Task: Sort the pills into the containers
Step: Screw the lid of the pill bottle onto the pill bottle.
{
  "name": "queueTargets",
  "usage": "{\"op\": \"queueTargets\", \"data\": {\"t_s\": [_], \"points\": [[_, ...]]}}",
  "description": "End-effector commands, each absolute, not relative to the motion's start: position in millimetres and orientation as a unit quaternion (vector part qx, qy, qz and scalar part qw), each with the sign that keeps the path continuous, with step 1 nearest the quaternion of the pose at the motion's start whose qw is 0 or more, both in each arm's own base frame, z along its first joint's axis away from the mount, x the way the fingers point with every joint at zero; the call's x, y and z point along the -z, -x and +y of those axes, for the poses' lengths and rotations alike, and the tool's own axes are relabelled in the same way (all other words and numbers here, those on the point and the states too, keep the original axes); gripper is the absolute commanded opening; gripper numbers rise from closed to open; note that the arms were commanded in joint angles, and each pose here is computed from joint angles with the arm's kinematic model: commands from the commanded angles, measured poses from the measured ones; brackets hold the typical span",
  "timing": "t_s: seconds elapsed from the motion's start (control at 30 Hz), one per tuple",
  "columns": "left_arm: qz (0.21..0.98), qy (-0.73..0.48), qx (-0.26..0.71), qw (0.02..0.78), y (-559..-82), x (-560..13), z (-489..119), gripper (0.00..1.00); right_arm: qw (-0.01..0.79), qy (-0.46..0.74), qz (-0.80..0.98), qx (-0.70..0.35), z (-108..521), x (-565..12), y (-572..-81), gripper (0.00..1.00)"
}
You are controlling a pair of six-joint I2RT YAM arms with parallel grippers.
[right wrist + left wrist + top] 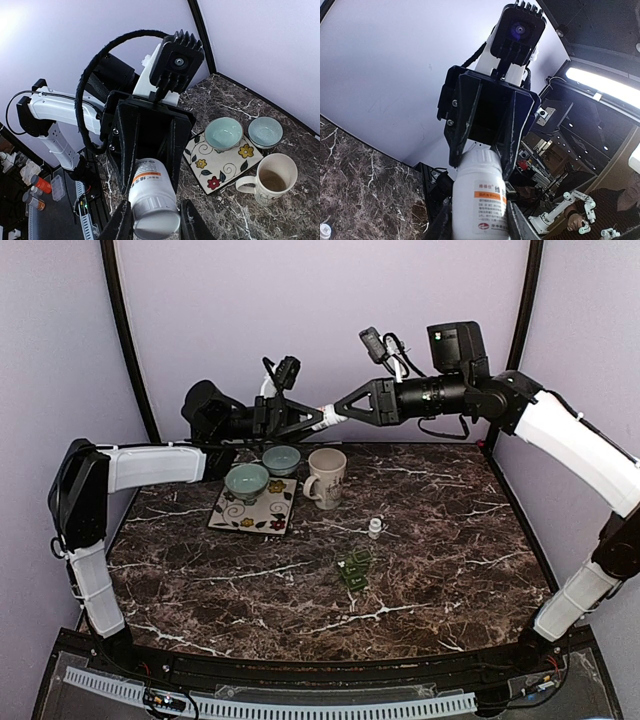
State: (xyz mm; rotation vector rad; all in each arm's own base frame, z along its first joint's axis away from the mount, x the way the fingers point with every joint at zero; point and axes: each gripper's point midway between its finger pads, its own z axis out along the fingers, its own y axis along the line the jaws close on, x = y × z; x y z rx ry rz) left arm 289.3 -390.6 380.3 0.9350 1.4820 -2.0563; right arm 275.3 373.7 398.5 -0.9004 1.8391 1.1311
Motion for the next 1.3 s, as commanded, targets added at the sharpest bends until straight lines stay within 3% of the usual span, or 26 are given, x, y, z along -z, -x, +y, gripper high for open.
{"op": "queueTargets", "data": {"t_s": [0.0, 0.9, 1.27], "points": [[0.484, -0.363, 0.759, 0.241, -263, -425, -403, 0.0, 0.316, 0.391, 0.737, -0.452, 409, -348, -253, 0.0], [0.499, -0.455, 0.664, 0.322, -251, -420, -429, 0.0, 0.199, 0.269, 0.79, -0.514, 429, -344, -270, 0.0], [0.511, -0.497, 0.573, 0.405, -237, -410, -449, 0.0, 0.174, 0.234, 0.789, -0.541, 431, -345, -274, 0.0]]}}
